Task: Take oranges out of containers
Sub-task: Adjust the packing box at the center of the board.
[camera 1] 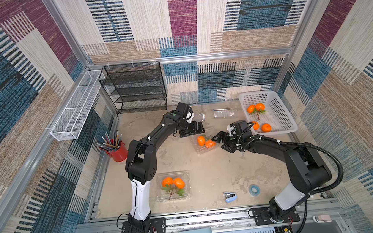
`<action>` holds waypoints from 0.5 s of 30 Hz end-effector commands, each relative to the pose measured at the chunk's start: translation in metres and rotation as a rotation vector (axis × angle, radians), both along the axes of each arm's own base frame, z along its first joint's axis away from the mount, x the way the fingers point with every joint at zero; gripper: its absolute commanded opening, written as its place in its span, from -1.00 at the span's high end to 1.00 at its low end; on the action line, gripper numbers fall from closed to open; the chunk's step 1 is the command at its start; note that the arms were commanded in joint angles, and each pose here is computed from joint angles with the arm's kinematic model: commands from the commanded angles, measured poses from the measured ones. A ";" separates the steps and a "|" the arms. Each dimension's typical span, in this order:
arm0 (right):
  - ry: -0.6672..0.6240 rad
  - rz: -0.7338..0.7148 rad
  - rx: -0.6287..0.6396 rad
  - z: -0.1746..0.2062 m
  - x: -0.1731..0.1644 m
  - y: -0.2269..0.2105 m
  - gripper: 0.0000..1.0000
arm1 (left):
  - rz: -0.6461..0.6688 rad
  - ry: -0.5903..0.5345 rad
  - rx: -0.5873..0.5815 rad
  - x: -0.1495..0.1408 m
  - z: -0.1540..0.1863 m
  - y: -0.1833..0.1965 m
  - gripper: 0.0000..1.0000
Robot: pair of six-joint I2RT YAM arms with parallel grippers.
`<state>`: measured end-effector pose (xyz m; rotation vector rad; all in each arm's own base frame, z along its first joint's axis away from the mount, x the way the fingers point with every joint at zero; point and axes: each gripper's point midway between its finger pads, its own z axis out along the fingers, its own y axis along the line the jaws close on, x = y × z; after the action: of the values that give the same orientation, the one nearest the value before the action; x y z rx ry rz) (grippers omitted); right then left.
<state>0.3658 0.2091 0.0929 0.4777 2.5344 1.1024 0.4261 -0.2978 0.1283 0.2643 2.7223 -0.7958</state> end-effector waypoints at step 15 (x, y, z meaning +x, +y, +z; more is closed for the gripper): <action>-0.015 0.005 -0.029 -0.005 0.012 -0.021 -0.66 | -0.058 0.060 -0.056 -0.054 -0.001 -0.023 -0.98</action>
<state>0.3751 0.1878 0.0855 0.4897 2.5406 1.0550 0.3773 -0.3136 0.1208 0.3358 2.7637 -0.8511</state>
